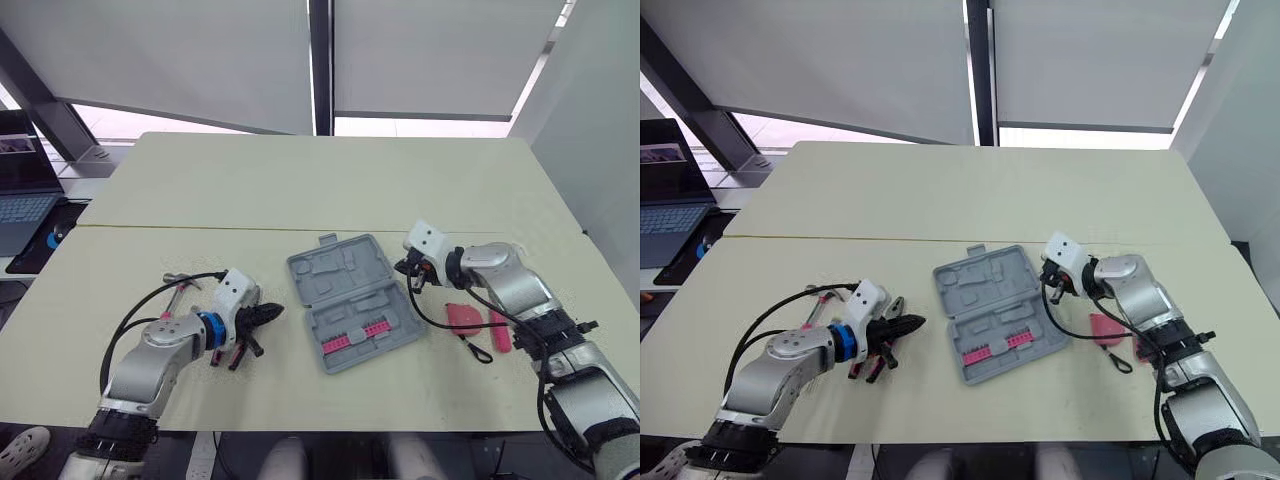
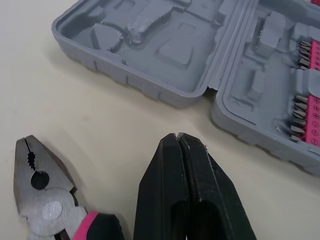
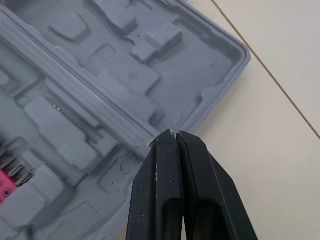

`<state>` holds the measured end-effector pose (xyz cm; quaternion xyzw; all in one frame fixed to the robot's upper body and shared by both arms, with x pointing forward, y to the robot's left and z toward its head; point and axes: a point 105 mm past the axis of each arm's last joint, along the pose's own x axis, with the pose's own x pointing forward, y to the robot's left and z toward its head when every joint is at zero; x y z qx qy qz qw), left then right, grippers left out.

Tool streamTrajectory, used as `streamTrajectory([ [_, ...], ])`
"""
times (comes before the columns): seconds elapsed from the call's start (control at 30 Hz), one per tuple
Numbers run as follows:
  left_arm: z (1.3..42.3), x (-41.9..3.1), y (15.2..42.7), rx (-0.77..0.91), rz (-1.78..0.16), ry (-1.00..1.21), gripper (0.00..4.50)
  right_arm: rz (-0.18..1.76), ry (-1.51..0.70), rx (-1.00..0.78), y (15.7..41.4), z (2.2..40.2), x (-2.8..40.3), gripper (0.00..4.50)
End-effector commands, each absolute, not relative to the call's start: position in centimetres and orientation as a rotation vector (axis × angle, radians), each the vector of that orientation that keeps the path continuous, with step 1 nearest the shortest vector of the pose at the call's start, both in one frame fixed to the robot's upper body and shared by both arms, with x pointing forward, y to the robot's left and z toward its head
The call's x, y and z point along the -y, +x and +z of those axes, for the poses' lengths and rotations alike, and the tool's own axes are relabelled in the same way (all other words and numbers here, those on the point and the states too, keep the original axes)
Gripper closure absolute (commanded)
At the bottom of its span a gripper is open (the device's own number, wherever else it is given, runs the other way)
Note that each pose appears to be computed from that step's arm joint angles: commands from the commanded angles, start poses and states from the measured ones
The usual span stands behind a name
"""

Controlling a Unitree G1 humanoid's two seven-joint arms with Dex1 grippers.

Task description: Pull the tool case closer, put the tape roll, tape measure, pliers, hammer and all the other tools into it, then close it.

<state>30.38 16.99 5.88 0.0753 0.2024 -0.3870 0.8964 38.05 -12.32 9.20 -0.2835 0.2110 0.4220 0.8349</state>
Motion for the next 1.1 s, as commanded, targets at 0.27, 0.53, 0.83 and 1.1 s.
streamTrajectory([
  [0.27,5.6,-15.3,31.1,-0.420,-0.829,0.205,4.50,0.864,-0.674,-0.474,39.4,8.5,12.9,4.44],
  [0.53,4.9,-15.3,31.7,-0.442,-0.813,0.239,4.50,0.878,-0.667,-0.494,39.4,7.8,12.6,4.44],
  [0.83,3.7,-14.0,32.2,-0.467,-0.828,0.274,4.50,0.907,-0.664,-0.509,39.1,7.1,12.1,4.44],
  [1.1,4.2,-12.8,33.0,-0.447,-0.844,0.270,4.50,0.961,-0.645,-0.520,38.3,7.1,11.4,4.44],
])
